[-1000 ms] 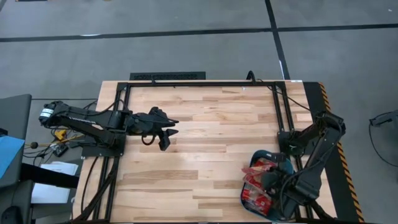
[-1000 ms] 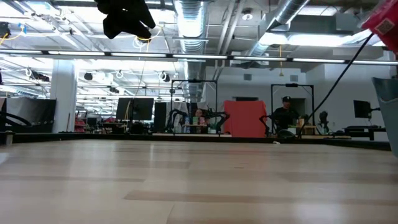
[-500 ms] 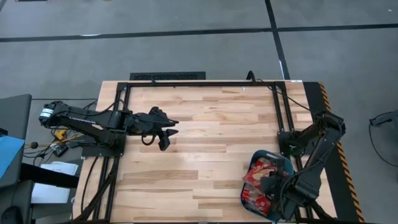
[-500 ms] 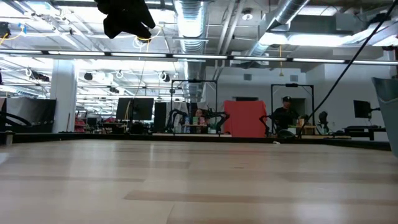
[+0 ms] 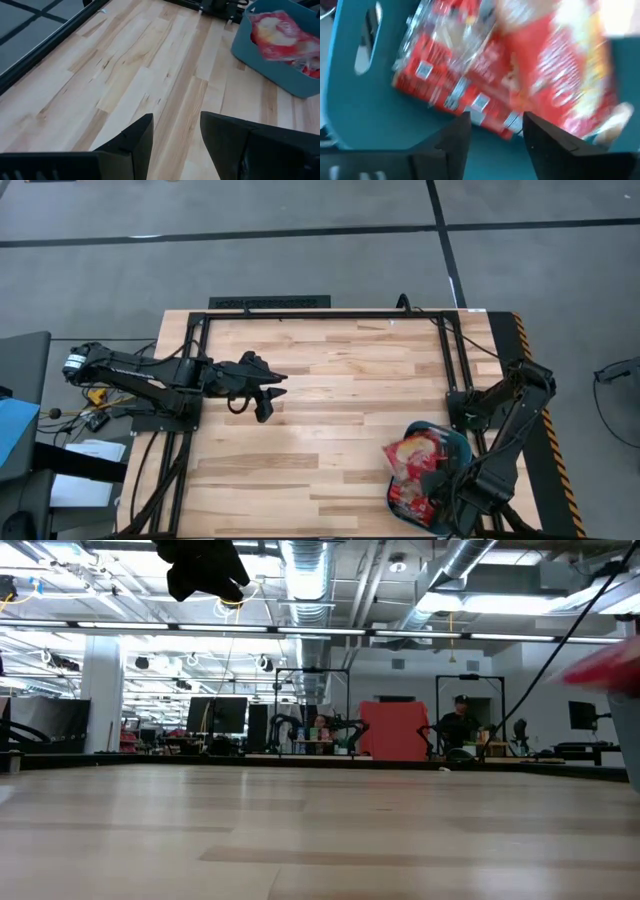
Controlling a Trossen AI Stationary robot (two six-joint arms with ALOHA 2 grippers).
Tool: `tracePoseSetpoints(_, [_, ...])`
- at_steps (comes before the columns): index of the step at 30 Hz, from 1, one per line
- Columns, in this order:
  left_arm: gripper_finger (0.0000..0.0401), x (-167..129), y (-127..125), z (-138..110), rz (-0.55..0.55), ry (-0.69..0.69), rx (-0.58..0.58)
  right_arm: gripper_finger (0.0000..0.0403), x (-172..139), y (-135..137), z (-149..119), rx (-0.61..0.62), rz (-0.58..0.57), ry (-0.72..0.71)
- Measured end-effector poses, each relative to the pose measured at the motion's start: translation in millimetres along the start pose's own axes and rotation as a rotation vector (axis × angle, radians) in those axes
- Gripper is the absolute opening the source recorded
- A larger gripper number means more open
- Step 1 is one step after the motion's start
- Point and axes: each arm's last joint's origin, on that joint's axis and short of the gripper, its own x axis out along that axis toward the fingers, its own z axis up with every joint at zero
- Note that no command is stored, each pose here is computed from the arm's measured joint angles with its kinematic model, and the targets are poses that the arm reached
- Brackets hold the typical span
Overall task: Sort popcorn bags into baskets
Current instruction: Put the popcorn bag into the blue bin
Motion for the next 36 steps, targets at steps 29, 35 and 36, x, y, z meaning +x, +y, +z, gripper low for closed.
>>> tracePoseSetpoints(29, [0.0009,207,-69,-41,-0.266,-0.115,-0.148,0.0124,-14,-5,3,0.427,0.002,-0.002])
tracePoseSetpoints(35, [0.0003,252,-93,-31,-0.324,-0.057,-0.107,0.0080,-14,-4,2,0.453,0.008,-0.009])
tracePoseSetpoints(36, [0.0002,259,-98,-29,-0.350,-0.057,-0.102,0.0075,-14,-3,2,0.452,0.011,-0.010])
